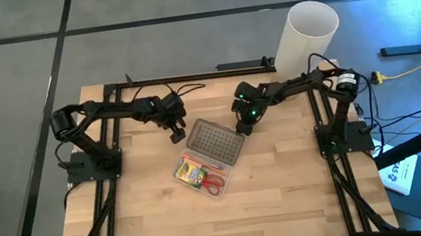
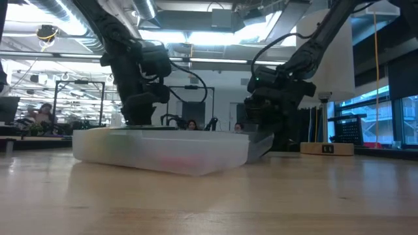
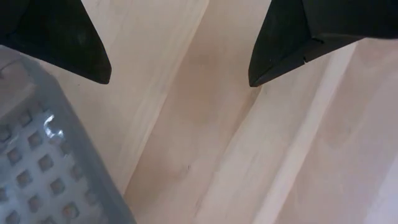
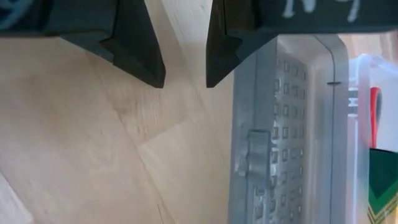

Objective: Pack school essentials
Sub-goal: Close the supply box

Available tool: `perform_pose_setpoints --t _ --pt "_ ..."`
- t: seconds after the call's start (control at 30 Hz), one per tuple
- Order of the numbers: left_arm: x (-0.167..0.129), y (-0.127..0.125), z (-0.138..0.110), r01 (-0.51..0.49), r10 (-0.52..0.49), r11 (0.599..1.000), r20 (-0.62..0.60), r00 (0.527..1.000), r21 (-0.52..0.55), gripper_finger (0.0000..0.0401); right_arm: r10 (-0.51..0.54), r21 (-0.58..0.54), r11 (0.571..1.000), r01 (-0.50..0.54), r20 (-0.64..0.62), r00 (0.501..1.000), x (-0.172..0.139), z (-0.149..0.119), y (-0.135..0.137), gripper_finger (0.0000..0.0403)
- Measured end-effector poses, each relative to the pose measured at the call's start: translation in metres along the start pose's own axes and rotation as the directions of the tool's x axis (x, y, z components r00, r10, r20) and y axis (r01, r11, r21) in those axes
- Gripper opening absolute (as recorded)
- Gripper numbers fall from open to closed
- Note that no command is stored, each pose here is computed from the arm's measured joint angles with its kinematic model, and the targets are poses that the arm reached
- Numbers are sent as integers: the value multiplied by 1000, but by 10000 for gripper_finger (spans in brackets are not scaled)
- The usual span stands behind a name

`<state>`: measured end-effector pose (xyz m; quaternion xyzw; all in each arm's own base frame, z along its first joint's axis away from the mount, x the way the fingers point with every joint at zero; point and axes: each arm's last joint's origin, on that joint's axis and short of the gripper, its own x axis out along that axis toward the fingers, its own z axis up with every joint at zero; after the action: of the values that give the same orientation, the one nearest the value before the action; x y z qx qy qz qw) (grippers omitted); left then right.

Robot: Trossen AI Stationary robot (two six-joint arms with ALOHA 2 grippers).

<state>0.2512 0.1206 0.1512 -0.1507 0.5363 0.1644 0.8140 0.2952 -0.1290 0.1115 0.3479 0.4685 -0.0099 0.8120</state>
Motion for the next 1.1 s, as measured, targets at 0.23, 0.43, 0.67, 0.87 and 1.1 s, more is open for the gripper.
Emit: perform_pose_setpoints --t 0.23,0.43,0.67,0.87,1.1 --pt "4 -8 -6 11 -11 1000 -11 1000 29 373 37 -33 999 -37 -14 999 11 -1 4 126" --pt "5 -17 -4 25 -25 998 11 1000 60 373 80 -36 996 -79 4 997 13 1 8 126" --pt "5 -25 -2 36 -39 996 37 999 80 373 139 -53 989 -140 -24 990 18 -2 15 126" --pt "3 -25 -3 28 -30 996 24 999 88 373 124 -66 990 -125 -26 992 20 -3 19 126" --pt "-23 -25 0 -25 22 996 30 999 89 373 101 -69 992 -102 -17 995 20 -2 18 126"
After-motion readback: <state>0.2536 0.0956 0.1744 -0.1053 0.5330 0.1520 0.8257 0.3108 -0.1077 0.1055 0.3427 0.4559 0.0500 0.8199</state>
